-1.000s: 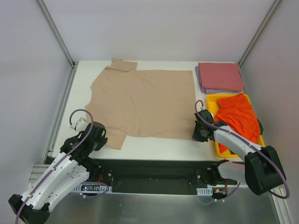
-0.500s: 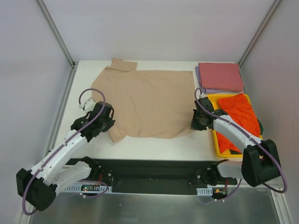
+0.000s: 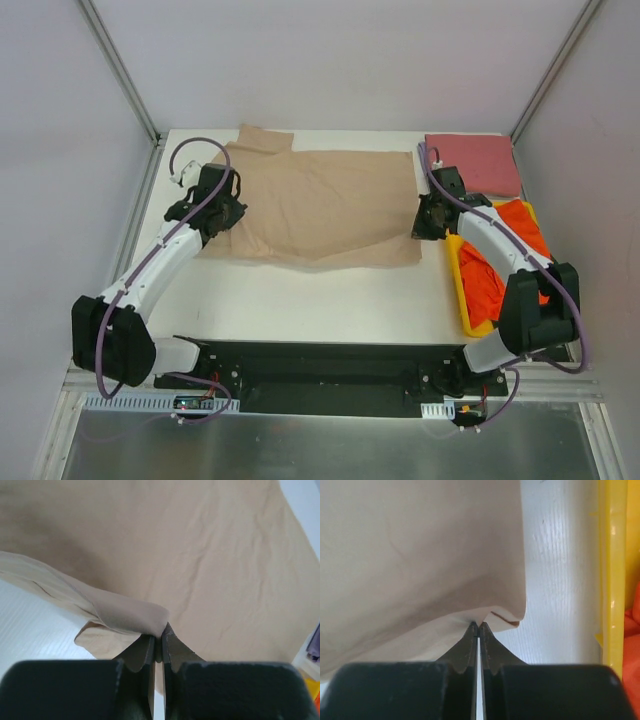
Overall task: Fold and stack the t-shirts
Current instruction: Fold the flattened tshirt in 1/3 of the way
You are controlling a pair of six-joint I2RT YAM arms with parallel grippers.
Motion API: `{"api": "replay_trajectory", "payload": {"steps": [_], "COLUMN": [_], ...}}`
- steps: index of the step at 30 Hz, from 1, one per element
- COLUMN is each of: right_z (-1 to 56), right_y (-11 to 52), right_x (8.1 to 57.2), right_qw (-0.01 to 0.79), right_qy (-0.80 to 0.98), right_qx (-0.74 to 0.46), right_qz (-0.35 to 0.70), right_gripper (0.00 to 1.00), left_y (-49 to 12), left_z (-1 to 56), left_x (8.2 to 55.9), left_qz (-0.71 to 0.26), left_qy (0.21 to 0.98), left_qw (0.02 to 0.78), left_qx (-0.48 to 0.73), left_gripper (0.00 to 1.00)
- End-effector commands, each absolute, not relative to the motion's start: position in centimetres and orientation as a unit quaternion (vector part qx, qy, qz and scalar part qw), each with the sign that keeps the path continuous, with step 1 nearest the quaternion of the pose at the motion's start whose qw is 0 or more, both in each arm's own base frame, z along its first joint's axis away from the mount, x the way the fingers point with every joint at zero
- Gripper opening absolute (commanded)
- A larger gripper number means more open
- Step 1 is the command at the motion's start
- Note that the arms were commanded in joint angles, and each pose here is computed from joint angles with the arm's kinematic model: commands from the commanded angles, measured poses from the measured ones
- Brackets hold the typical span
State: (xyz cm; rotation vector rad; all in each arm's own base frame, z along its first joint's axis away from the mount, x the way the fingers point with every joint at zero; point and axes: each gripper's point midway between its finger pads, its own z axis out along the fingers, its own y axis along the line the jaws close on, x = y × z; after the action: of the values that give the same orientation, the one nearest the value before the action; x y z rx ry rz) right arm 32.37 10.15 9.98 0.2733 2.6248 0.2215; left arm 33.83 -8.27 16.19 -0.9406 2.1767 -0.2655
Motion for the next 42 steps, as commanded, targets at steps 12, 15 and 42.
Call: {"api": "replay_trajectory", "payload": {"steps": [12,15,42], "right_z": [11.8,11.6,7.7], "right_y": [8.2,8.1,16.4], "right_x": [40.3,41.4,40.1], "right_qw": [0.270,0.268,0.223], "right_qy": [0.955,0.955,0.966], "right_qx": [0.103,0.107,-0.021], "right_qz": [0.070,0.069,0.126], "right_gripper": [0.00,0.01,0.96], "left_y": [-7.2,-7.3,-4.9], "left_z": [20.2,19.5,9.9], "left_x": [44.7,46.7,46.0], "left_qz": [-0.071,-0.061,-0.126], "left_qy": [0.837,0.847,0.902], "left_qw": [0.439,0.434,0.276], "left_qx": [-0.319,-0.301,-0.306], "left_gripper": [0.00,0.00,0.99]}}
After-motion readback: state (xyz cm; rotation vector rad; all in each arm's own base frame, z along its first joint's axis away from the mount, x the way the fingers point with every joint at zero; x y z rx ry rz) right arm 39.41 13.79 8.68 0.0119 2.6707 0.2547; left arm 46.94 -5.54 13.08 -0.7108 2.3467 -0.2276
